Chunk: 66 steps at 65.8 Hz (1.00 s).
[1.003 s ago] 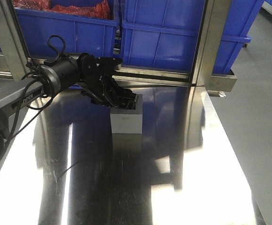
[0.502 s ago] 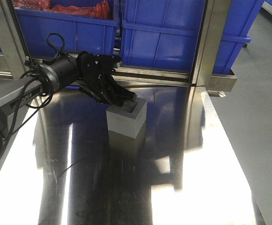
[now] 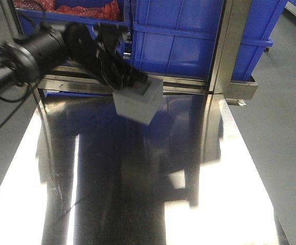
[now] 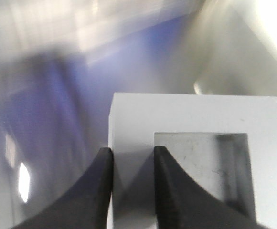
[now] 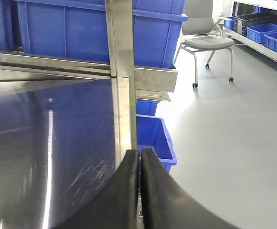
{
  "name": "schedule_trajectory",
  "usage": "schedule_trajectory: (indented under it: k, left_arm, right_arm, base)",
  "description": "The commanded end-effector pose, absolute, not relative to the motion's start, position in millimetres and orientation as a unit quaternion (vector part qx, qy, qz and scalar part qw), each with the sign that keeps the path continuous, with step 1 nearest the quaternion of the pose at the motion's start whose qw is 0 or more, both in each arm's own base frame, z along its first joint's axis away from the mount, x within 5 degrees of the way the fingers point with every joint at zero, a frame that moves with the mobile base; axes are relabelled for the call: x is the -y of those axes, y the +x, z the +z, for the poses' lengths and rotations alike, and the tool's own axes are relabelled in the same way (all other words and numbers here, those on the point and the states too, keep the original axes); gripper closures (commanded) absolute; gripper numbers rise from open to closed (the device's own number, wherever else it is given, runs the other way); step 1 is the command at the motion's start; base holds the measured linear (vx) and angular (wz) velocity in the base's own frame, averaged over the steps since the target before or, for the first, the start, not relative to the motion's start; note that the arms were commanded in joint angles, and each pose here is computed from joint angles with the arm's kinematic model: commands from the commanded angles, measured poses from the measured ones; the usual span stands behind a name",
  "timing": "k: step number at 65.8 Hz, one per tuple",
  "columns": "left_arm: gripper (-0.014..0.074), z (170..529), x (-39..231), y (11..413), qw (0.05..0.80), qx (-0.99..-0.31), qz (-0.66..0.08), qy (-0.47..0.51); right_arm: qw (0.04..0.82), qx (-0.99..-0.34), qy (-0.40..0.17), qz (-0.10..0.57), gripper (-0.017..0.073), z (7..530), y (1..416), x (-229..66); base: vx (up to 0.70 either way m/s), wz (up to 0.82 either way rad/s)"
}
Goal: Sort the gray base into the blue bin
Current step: 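Grasp the gray block's rim with the left gripper and lift it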
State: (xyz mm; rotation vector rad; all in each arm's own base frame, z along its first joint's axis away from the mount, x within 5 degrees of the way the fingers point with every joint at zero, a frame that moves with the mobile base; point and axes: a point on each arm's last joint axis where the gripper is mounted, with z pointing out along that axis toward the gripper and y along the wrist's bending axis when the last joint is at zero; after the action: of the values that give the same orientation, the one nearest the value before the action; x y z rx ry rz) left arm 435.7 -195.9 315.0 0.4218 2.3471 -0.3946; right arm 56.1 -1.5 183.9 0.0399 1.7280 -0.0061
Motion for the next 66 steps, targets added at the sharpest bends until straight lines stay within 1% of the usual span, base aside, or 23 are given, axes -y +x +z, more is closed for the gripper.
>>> schedule_trajectory:
  k: [1, 4, 14, 27, 38, 52, 66]
  left_arm:
    - [0.06, 397, 189, 409, 0.466, -0.85, -0.183, 0.163]
    - [0.06, 411, 185, 400, 0.479, -0.842, -0.184, 0.166]
    - [0.06, 440, 172, 370, 0.518, -0.818, -0.188, 0.164]
    - [0.06, 451, 146, 316, 0.563, -0.79, -0.191, 0.147]
    - [0.06, 445, 121, 264, 0.6, -0.765, -0.193, 0.132]
    - [0.06, 421, 88, 193, 0.637, -0.736, -0.198, 0.115]
    - [0.06, 400, 64, 141, 0.672, -0.704, -0.203, 0.105]
  right_arm:
    - [0.669, -0.743, 0.012, -0.011, 0.0564, 189, 58, 2]
    - [0.669, -0.743, 0.012, -0.011, 0.0564, 189, 58, 2]
    - [0.669, -0.743, 0.012, -0.011, 0.0564, 189, 58, 2]
    - [0.669, -0.743, 0.012, -0.011, 0.0564, 189, 58, 2]
    - [0.669, -0.743, 0.012, -0.011, 0.0564, 189, 58, 2]
    - [0.669, -0.743, 0.012, -0.011, 0.0564, 189, 58, 2]
    - [0.669, -0.743, 0.012, -0.011, 0.0564, 189, 58, 2]
  base:
    - [0.0, 0.0]
    - [0.0, 0.0]
    - [0.0, 0.0]
    - [0.0, 0.0]
    - [0.0, 0.0]
    - [0.0, 0.0]
    - [0.0, 0.0]
